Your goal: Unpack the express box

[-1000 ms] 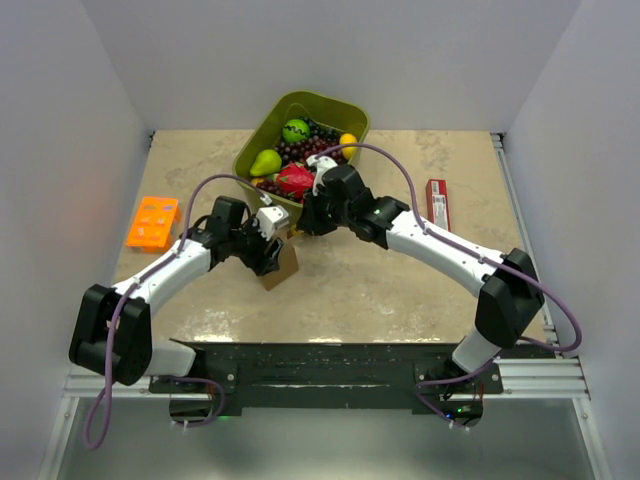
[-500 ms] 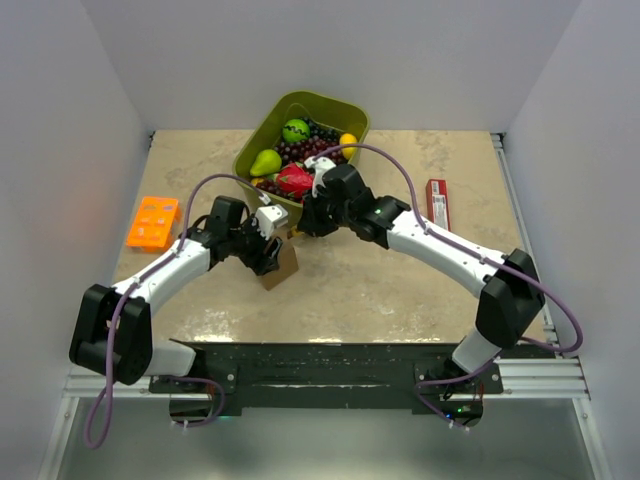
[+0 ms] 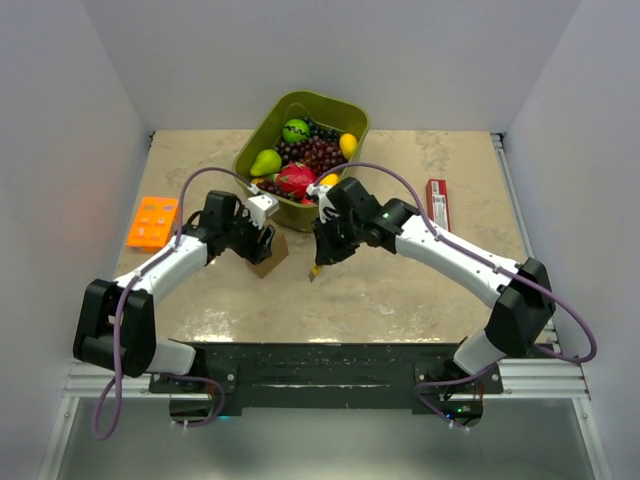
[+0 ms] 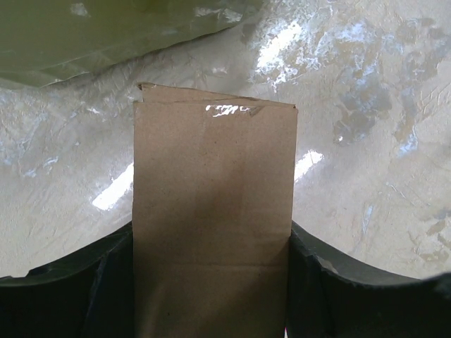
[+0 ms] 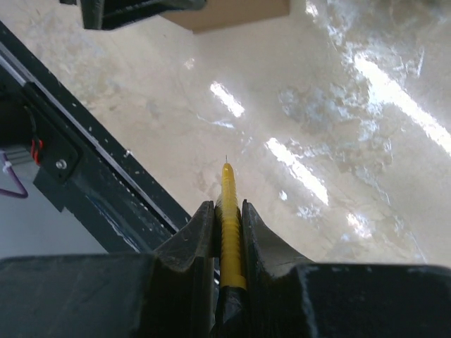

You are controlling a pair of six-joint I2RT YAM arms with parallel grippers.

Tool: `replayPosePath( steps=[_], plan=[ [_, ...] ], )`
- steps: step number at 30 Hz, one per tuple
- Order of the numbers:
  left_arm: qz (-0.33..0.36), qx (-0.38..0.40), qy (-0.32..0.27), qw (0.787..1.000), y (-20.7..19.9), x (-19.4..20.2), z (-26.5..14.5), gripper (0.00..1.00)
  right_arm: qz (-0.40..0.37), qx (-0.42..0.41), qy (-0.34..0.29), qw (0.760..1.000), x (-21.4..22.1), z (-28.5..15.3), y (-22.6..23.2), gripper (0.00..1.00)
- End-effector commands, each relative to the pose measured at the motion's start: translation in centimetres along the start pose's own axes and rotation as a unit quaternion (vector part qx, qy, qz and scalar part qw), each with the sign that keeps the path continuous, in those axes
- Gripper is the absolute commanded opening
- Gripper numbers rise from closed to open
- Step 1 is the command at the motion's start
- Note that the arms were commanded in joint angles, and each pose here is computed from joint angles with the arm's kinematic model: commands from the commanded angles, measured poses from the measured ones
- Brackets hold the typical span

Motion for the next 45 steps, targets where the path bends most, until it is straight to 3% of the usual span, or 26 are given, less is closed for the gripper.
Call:
replayPosePath(
  steps=[1, 4, 6, 8, 14, 18, 23, 26, 29, 31, 32, 34, 36, 37, 38, 40, 41, 42, 45],
  plan=[
    [-0.016, 0.043, 0.023, 0.999, -1.1, 1.3, 0.2, 0.00, -0.013, 0.028, -0.037, 0.999, -1.6, -3.2, -1.5, 0.00],
    [-0.006, 0.092, 0.011, 0.996, -2.6, 1.0, -0.2, 0.25, -0.024, 0.060, -0.059, 0.996, -3.0, -4.1, -3.1, 0.00],
    [-0.004, 0.096, 0.008, 0.995, -2.8, 0.6, -0.5, 0.72, -0.031, 0.081, -0.073, 0.994, -3.8, -4.6, -4.2, 0.00],
    [0.000, 0.083, 0.005, 0.997, -2.4, 0.3, -0.7, 0.99, -0.041, 0.100, -0.090, 0.990, -4.9, -5.0, -5.2, 0.00],
    [0.025, 0.011, 0.008, 1.000, 0.1, 1.0, -0.2, 1.00, -0.057, 0.128, -0.150, 0.979, -8.0, -6.6, -7.1, 0.00],
    [0.032, 0.087, -0.027, 0.995, -0.7, -0.4, -0.8, 0.94, -0.060, 0.147, -0.170, 0.973, -9.2, -7.6, -8.5, 0.00],
    [-0.046, 0.144, 0.004, 0.988, 0.0, 1.1, -0.2, 0.76, -0.059, 0.160, -0.182, 0.968, -10.4, -8.2, -9.5, 0.00],
    [-0.091, 0.229, -0.012, 0.969, -0.7, 2.0, -0.5, 0.71, -0.062, 0.161, -0.185, 0.968, -10.5, -8.4, -9.5, 0.00],
    [-0.105, 0.355, -0.062, 0.927, -3.0, 1.2, -1.7, 0.75, -0.064, 0.162, -0.179, 0.968, -9.9, -8.3, -9.6, 0.00],
    [-0.145, 0.417, -0.049, 0.896, -4.5, 1.3, -3.0, 0.76, -0.063, 0.164, -0.172, 0.969, -9.4, -8.3, -9.8, 0.00],
    [-0.117, 0.450, -0.078, 0.882, -4.7, 2.1, -2.0, 0.76, -0.064, 0.165, -0.171, 0.969, -9.2, -8.2, -9.9, 0.00],
    [-0.205, 0.482, -0.028, 0.852, -5.6, 2.6, -3.1, 0.78, -0.063, 0.165, -0.168, 0.970, -8.9, -8.2, -10.0, 0.00],
    [-0.188, 0.474, -0.008, 0.860, -5.3, 4.1, -2.7, 0.84, -0.062, 0.166, -0.167, 0.970, -8.9, -8.1, -10.1, 0.00],
    [-0.184, 0.463, -0.009, 0.867, -5.0, 4.2, -2.4, 1.00, -0.062, 0.165, -0.170, 0.970, -9.0, -8.2, -10.0, 0.00],
    [-0.223, 0.434, 0.013, 0.873, -4.0, 4.0, -2.9, 1.00, -0.061, 0.166, -0.173, 0.969, -9.1, -8.3, -10.0, 0.00],
    [-0.191, 0.373, 0.005, 0.908, -2.0, 4.1, -1.4, 1.00, -0.064, 0.166, -0.179, 0.968, -9.4, -8.6, -10.0, 0.00],
    [-0.205, 0.311, 0.037, 0.927, -1.2, 4.4, -1.6, 1.00, -0.062, 0.167, -0.180, 0.968, -9.4, -8.6, -10.1, 0.00],
    [-0.177, 0.262, 0.016, 0.949, 0.6, 3.6, -0.7, 1.00, -0.062, 0.166, -0.183, 0.967, -9.5, -8.6, -10.0, 0.00],
    [-0.139, 0.161, 0.010, 0.977, 3.4, 2.5, -0.9, 1.00, -0.060, 0.167, -0.187, 0.966, -9.5, -8.8, -10.1, 0.00]
  ],
)
Point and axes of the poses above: each gripper's point midway between its finger pads, its own z axis out along the fingers, its own y axis along the line the jaws close on, x = y × z, the point moved 3 cm from there along -z, back along the fingers, and after that the axes turned 1 degree about -z, right-handed, at the moved point
